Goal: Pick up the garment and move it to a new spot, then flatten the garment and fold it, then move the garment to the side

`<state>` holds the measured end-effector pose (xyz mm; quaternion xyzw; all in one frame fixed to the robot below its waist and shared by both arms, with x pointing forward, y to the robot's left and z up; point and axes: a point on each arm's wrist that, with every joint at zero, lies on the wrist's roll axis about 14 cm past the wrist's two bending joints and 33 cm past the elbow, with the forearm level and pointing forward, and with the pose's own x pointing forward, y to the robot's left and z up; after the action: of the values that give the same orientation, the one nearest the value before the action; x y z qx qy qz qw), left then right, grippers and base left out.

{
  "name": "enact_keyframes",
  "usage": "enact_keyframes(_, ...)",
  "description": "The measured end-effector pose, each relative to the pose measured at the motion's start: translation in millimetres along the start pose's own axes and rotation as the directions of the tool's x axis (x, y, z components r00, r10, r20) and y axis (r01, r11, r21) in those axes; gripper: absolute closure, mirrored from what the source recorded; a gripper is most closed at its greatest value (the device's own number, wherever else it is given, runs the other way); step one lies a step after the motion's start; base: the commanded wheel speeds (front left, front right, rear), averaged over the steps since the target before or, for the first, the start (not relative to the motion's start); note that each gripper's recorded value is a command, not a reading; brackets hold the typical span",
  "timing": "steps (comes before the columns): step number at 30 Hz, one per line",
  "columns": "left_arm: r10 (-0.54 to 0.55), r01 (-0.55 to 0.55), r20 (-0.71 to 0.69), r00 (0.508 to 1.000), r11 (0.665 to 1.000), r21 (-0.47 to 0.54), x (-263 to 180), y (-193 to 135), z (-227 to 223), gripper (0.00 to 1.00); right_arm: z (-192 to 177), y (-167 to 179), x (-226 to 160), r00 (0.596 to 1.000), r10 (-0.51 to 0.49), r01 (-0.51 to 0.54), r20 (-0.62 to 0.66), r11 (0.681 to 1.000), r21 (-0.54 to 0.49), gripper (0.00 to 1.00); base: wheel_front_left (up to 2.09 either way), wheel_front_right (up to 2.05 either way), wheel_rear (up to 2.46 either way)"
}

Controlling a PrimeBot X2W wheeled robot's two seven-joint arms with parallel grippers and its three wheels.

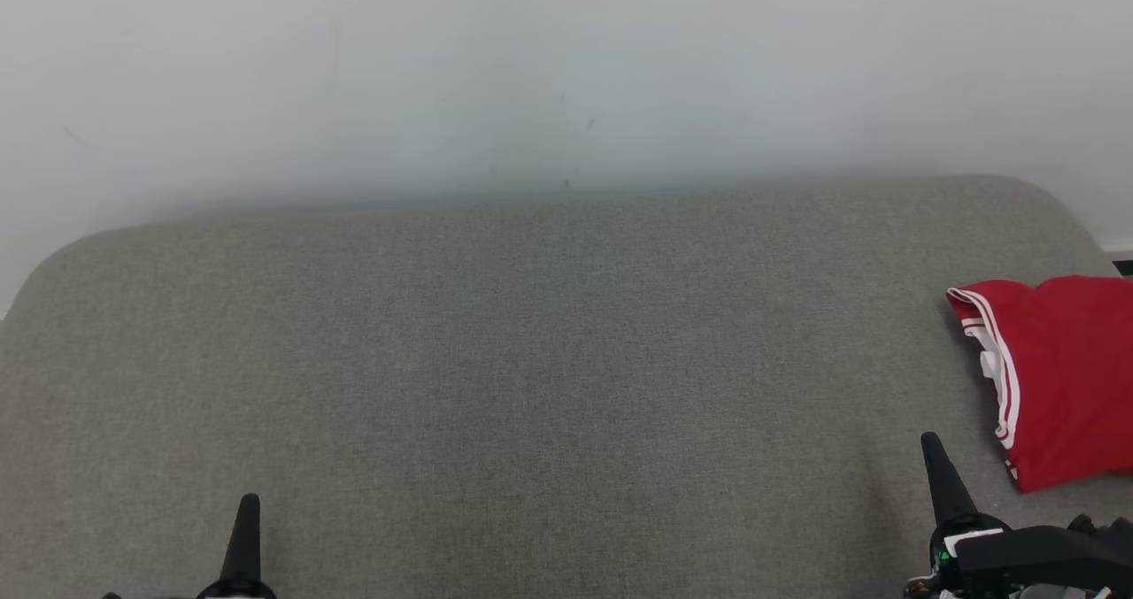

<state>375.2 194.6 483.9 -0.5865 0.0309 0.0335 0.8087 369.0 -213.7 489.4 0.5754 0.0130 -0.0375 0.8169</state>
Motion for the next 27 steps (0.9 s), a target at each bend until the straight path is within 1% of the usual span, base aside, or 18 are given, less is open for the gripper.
enact_keyframes(14,-0.025,0.024,-0.003,1.000,0.993,-0.112,3.9,-6.2,2.7,1.00,-2.9,6.6,5.8,1.000,0.020,-0.019,-0.012,0.993,0.120,1.00,0.00,0.00,0.00)
enact_keyframes(27,-0.052,0.051,-0.001,0.999,0.977,-0.205,7.6,-12.9,5.9,1.00,-5.0,12.9,10.9,0.999,0.042,-0.037,-0.018,0.974,0.223,1.00,0.00,0.00,0.00)
